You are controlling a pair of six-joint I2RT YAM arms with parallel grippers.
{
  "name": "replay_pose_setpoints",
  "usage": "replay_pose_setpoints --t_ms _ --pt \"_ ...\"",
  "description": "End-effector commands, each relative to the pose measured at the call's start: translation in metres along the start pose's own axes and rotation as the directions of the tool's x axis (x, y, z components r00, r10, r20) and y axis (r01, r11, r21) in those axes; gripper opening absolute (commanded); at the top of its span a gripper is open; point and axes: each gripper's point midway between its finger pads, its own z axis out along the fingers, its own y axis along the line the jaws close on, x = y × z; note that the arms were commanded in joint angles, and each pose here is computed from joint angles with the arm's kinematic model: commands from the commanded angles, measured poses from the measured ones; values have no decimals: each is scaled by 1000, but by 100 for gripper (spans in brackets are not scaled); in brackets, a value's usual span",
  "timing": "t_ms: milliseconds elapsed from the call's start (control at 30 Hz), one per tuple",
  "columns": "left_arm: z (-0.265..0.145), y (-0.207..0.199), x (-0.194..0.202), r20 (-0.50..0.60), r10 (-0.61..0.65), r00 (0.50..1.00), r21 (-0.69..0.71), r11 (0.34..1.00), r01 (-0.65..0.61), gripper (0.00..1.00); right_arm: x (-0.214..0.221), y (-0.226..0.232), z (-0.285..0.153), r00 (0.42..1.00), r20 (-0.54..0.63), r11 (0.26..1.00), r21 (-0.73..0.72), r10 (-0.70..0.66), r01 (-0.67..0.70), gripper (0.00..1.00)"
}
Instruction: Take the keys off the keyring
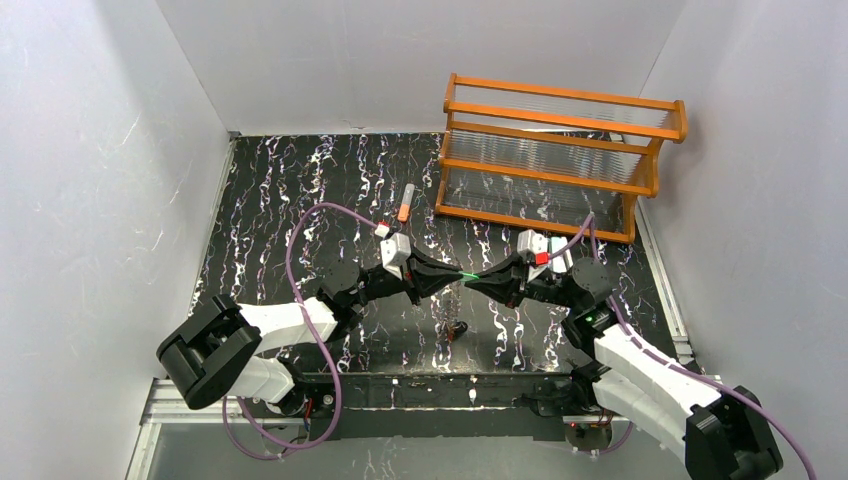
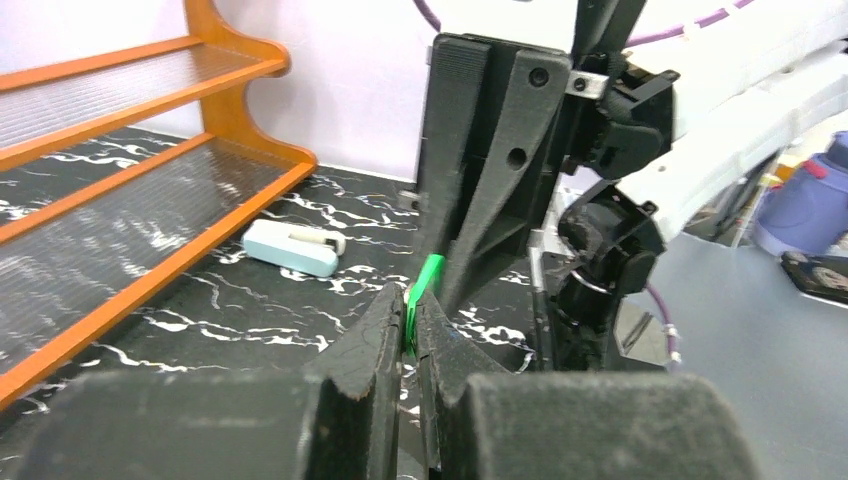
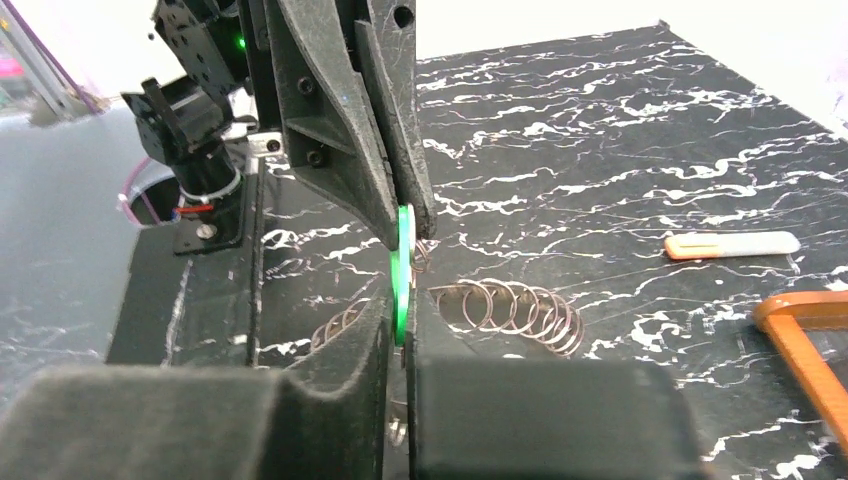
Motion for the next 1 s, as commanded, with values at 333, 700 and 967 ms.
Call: replay_pose_setpoints --t_ms 333,700,967 --pt "3 0 0 -116 167 979 85 984 -157 30 -29 -17 -5 964 -265 998 64 -9 27 1" --pt "9 8 -6 -229 244 943 124 968 -220 44 -33 -11 -14 864 -503 999 -24 22 -39 1" --pt "14 4 -9 -257 252 933 188 960 -208 41 -38 -9 -13 848 -530 997 -70 -4 -39 1"
